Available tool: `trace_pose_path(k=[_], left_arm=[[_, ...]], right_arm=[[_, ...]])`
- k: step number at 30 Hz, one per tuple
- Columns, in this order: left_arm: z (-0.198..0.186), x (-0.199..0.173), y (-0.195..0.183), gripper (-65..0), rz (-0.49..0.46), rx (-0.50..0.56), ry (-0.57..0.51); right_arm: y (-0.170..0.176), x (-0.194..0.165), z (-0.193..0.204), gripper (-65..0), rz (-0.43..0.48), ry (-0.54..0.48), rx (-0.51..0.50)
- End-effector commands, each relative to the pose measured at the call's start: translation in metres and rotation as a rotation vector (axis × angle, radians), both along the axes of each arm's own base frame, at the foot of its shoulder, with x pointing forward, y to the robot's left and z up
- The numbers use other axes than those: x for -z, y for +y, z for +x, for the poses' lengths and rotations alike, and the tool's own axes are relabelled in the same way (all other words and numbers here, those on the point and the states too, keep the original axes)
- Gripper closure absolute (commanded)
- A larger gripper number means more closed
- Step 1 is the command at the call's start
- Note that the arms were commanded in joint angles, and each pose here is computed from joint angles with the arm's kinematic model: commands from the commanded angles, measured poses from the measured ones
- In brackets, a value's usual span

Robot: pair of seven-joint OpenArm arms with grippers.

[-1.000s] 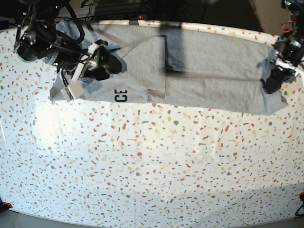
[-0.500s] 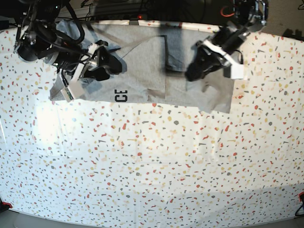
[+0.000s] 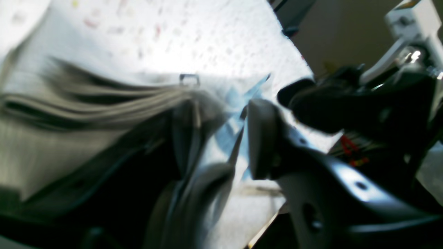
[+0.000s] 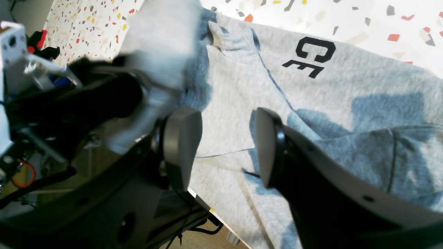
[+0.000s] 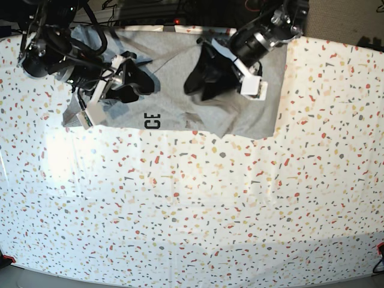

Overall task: Fold the T-shirt properly
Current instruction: 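Fold the opposite side edge inward with the left gripper toward the right gripper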

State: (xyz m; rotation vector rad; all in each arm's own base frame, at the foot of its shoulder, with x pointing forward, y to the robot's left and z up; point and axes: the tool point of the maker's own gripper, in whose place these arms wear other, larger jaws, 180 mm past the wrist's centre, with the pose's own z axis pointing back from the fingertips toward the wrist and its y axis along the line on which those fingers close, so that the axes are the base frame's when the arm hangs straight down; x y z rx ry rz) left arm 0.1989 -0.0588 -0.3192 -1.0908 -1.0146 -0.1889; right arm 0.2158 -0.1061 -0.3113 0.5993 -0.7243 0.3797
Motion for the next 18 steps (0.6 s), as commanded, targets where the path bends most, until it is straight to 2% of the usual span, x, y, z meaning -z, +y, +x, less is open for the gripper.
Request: trace_pose_path(k=[1, 9, 15, 18], left_arm=[[0.006, -0.017, -0.001, -27.7, -0.045, -0.009, -0.045], [0.025, -0.033, -0.001, -27.6, -0.084, -0.008, -0.086], [0.04, -0.027, 0.025, -27.6, -0.032, -0.072, -0.092], [0.048, -0.017, 0.049, -27.6, 0.049, -0.118, -0.096]], right_arm=[[0.002, -0.012, 0.005, -29.3, 0.017, -0.047, -0.008], [0.002, -0.013, 0.006, -29.3, 0.023, -0.056, -0.004], [0.001, -0.014, 0.008, -29.3, 0.019, -0.061, -0.002], [0.001, -0.014, 0.008, -29.3, 0.016, -0.062, -0.001]])
